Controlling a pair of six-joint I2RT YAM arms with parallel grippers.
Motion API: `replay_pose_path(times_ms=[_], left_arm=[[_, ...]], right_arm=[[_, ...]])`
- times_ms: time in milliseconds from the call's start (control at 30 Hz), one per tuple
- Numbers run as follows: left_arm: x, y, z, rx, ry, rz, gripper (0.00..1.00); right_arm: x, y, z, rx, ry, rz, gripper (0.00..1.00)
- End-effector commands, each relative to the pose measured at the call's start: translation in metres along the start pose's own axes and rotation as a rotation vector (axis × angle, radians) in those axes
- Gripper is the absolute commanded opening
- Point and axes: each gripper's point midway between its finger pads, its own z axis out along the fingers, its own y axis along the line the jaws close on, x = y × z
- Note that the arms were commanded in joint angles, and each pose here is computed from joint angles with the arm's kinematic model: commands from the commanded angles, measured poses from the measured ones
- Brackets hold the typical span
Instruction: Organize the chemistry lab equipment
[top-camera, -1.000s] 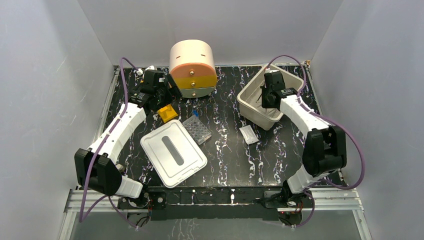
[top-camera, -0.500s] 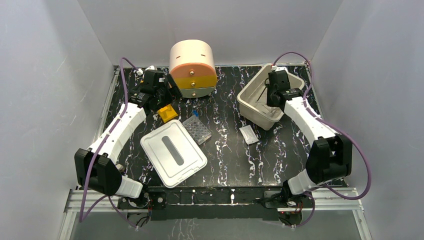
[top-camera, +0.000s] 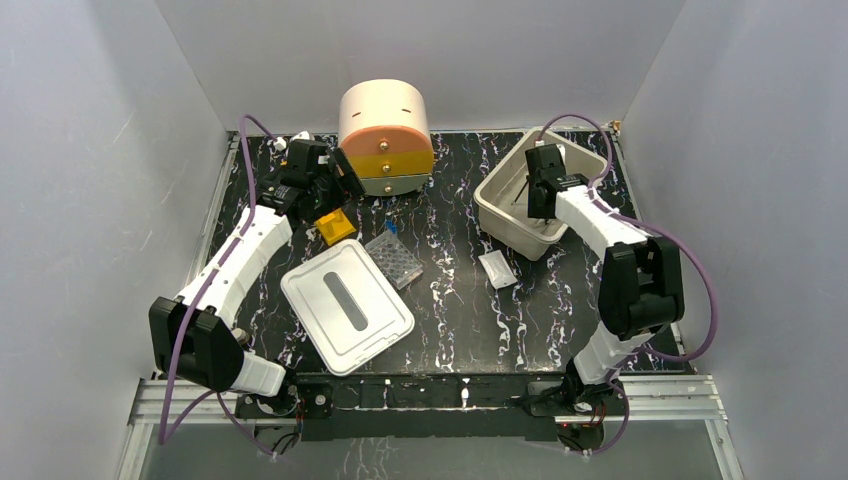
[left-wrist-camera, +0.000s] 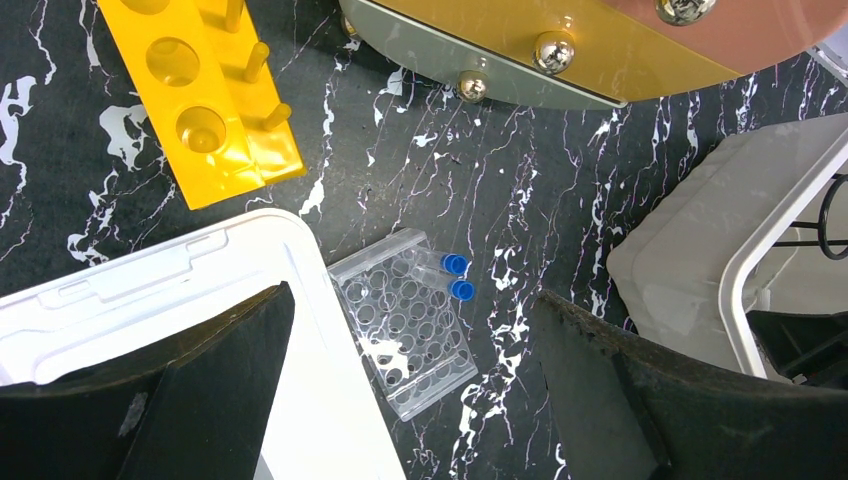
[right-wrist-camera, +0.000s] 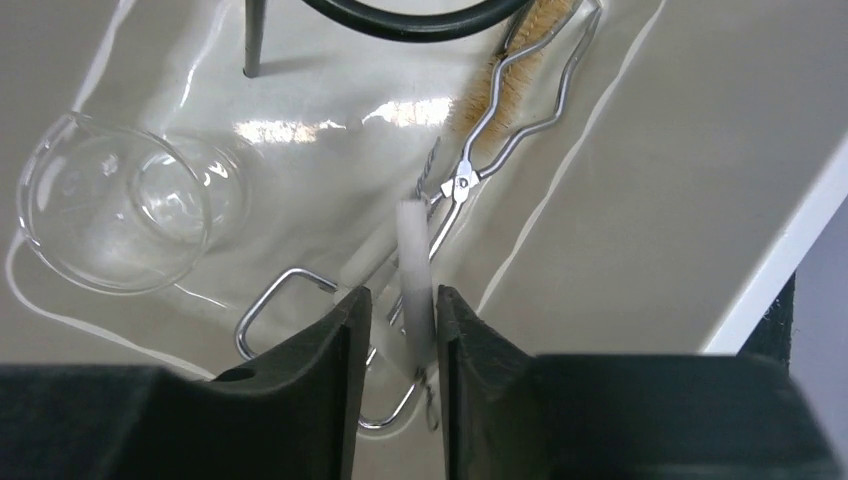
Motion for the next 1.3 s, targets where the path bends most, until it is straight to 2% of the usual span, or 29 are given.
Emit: replay_pose_path(times_ms=[0,233,400,567,700,833,1033,1167,1267], left_arm=[[-0.016,-0.006,-0.012,0.023,-0.042,0.003,0.88],[-0.016,-0.006,-0.012,0.024,-0.04,0.005,0.88],[-0.018,-0.009,-0.014,0.037,-0.043,0.008,0.89],[-0.02,-0.01,-0.015,0.04,-0.051,0.011,0.89],[-0.018,-0.01,-0.014,0.043,-0.043,0.006,0.89],[-0.017,-0.01,-0.014,0.044,-0.042,-0.001,0.89],[-0.02,-0.004,-0.02,0.026,-0.068,-0.011,0.89],[-0.019,0.0,-0.021,0.014,-0.072,-0.013,0.89],[-0.019,0.0,-0.021,0.011,-0.072,-0.014,0.89]], right_arm=[[-0.023,-0.005,-0.013,0.013,-0.051,0.052,0.42],[-0.057,-0.002,-0.052,-0.066,-0.135,0.089,0.56],[-0.07,0.019,-0.093,-0.248,-0.179,0.077,0.64],[-0.054,0.057,-0.128,-0.353,-0.178,-0.028,0.65],[-0.022,0.094,-0.147,-0.374,-0.16,-0.155,0.66],[0.022,0.115,-0.147,-0.337,-0.103,-0.282,0.66],[0.089,0.103,-0.113,-0.181,0.067,-0.379,0.66],[0.104,0.087,-0.09,-0.033,0.117,-0.384,0.66],[0.113,0.089,-0.074,-0.006,0.135,-0.425,0.65]])
